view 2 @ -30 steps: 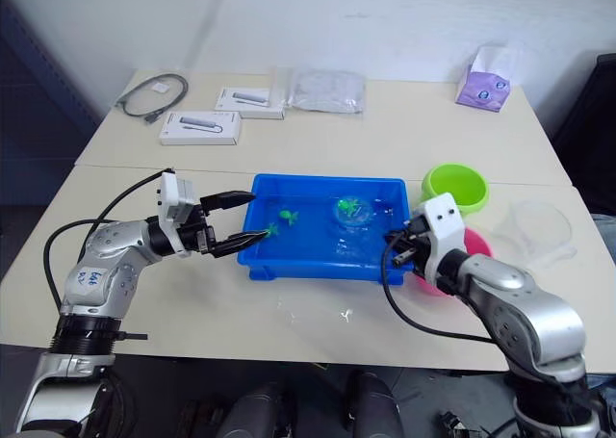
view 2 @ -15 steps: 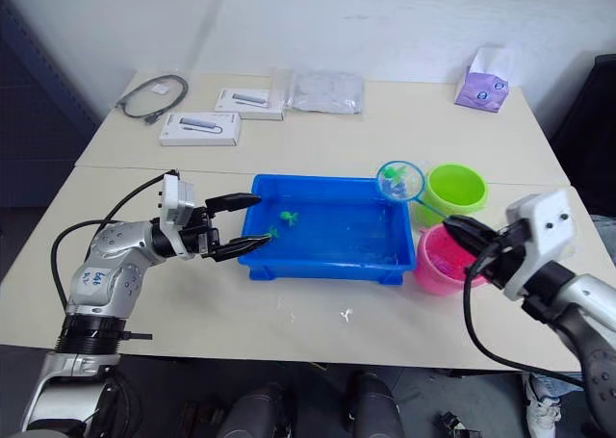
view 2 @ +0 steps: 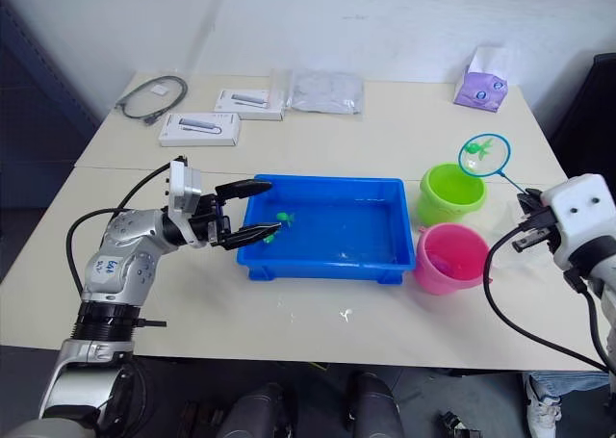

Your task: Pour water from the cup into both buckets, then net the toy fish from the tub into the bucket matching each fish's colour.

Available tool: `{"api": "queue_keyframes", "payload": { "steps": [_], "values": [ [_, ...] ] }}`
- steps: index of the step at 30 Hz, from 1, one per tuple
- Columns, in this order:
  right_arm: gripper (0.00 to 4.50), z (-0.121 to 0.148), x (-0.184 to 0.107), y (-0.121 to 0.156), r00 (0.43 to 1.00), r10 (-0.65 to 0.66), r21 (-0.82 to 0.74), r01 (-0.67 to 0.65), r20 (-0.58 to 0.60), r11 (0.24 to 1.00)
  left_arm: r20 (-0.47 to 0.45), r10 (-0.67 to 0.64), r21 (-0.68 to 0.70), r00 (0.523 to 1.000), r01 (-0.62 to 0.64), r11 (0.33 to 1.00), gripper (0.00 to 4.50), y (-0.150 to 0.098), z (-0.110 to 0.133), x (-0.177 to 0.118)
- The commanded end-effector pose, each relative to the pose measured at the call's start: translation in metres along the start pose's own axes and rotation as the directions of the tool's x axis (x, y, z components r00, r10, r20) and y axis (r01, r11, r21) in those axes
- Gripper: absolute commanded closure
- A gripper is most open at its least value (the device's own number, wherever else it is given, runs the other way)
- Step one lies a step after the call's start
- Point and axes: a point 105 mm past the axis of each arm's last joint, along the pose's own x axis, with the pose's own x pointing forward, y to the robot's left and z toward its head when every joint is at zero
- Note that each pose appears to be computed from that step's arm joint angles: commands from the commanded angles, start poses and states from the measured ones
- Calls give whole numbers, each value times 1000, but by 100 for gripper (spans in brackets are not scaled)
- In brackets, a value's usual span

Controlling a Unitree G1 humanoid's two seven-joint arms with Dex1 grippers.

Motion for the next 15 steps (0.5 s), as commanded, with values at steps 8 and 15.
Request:
{"api": "queue_keyframes", "payload": {
  "steps": [8,15],
  "values": [
    [450,1,0,8,998,64,-698,-54,-12,714,21,-2,37,1000,1,999,5,-1,14,4],
    [450,-10,0,1,999,47,-779,-21,10,626,24,-3,37,1000,2,999,5,-1,16,7]
  ]
}}
